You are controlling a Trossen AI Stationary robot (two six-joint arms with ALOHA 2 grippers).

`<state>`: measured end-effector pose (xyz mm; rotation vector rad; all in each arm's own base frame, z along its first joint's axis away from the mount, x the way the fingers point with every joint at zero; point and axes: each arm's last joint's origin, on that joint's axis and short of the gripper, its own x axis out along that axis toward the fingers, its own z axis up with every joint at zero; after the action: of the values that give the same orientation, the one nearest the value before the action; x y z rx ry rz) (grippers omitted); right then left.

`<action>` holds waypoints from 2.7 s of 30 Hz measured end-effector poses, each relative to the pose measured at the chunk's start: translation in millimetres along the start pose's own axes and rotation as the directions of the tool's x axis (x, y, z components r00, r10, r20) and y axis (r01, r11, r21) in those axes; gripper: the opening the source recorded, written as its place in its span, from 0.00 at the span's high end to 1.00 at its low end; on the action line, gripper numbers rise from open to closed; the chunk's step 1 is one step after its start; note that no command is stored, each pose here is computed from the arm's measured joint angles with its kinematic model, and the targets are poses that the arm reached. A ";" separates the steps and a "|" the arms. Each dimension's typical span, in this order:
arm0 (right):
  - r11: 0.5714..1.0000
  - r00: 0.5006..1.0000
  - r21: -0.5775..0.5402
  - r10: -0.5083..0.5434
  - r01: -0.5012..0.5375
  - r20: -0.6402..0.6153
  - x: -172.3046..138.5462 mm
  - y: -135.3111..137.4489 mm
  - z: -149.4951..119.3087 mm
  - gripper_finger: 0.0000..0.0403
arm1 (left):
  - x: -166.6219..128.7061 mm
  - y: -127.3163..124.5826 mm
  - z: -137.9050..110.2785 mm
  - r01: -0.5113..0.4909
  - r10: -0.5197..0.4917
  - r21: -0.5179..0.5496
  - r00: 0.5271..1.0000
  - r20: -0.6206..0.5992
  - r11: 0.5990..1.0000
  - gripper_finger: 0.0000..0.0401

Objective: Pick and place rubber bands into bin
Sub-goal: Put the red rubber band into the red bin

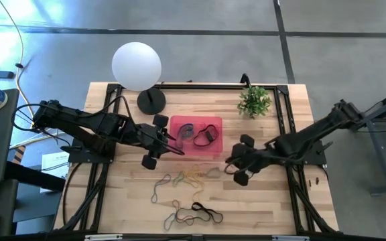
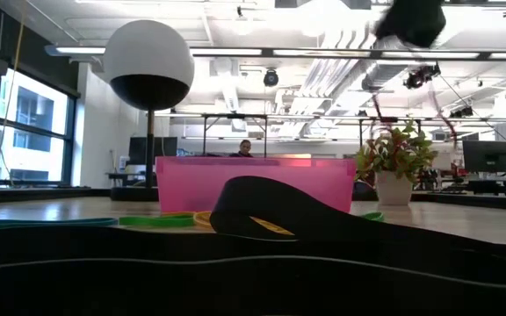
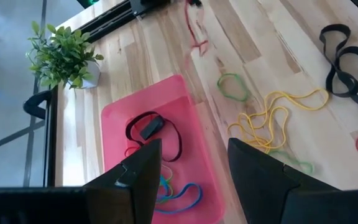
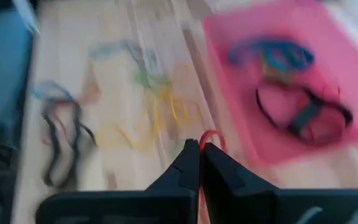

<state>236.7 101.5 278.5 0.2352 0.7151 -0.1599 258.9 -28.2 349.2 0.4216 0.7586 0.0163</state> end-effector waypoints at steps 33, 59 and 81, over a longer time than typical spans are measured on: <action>0.946 0.973 -0.231 -0.215 0.229 0.087 27.6 -55.5 77.9 1.00 | -0.5 4.9 9.9 -0.091 0.091 -0.011 0.992 0.087 0.996 0.57; 0.991 0.995 -0.128 -0.058 0.047 -0.086 100.7 -163.7 80.0 1.00 | -0.1 2.1 2.9 -0.057 0.057 -0.008 0.998 0.020 0.998 0.57; 0.999 0.995 0.032 0.017 -0.013 -0.101 121.6 -178.1 29.0 0.88 | -0.3 4.0 3.4 -0.106 0.106 0.008 0.994 0.015 0.994 0.57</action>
<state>305.4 -85.3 190.6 0.2798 0.8122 -0.1457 261.6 -25.9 353.1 0.4690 0.7212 0.1090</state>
